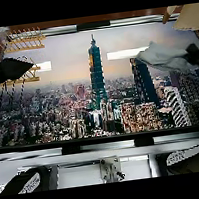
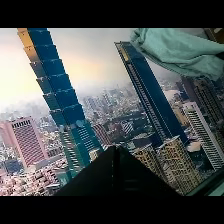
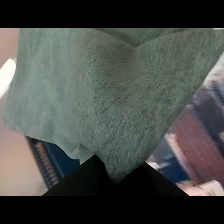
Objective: Fold the shirts.
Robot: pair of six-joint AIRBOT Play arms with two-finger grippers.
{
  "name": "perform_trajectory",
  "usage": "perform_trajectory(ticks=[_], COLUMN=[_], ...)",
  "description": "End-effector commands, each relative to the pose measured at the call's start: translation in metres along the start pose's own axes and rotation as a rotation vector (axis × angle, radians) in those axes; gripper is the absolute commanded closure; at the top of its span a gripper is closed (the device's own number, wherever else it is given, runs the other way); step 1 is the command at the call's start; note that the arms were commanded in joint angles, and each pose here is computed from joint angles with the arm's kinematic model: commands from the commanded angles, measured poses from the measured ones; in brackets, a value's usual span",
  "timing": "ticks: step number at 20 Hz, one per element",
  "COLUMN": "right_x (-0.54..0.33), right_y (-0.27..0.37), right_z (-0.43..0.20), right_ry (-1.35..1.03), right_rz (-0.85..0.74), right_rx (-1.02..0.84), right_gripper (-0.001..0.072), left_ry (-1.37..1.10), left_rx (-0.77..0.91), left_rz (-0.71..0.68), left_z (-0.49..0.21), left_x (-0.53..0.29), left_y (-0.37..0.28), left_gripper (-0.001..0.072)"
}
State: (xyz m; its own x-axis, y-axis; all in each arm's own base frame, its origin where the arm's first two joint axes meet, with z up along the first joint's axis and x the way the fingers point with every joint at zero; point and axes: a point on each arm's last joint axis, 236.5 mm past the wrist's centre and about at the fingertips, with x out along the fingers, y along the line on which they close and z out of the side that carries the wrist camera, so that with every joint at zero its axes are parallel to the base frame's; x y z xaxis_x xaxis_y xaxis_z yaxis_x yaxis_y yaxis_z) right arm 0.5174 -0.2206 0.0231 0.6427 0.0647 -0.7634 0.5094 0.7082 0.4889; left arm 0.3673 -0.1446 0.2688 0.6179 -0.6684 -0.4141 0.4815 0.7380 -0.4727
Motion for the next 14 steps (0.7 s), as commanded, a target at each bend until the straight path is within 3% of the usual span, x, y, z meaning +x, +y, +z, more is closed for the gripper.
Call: perform_trajectory(ticks=[1,4,7,14], right_x=[-0.054,-0.053,-0.017,-0.017], right_y=[-0.116,-0.147,-0.119,-0.117], right_z=[-0.021,-0.073,-0.118,-0.147], right_ry=[0.116,0.272,0.360,0.449], right_rz=[-0.315,-0.393,-0.258,-0.321], right_rx=[0.196,0.305,0.419,0.372], right_gripper=[0.0644,0.0645,0.0645,0.0644], left_ry=[0.021,0.026,0.024,0.024], left_rx=[0.011,0.014,0.016,0.019], left_rz=[-0.031,-0.038,-0.037,-0.036], left_z=[-0.005,-0.007,-0.006,-0.006], left_x=[0.007,0.009,0.009,0.009], left_y=[-0.013,-0.016,-0.015,-0.015], left_gripper=[0.0665,0.0665,0.0665,0.0665])
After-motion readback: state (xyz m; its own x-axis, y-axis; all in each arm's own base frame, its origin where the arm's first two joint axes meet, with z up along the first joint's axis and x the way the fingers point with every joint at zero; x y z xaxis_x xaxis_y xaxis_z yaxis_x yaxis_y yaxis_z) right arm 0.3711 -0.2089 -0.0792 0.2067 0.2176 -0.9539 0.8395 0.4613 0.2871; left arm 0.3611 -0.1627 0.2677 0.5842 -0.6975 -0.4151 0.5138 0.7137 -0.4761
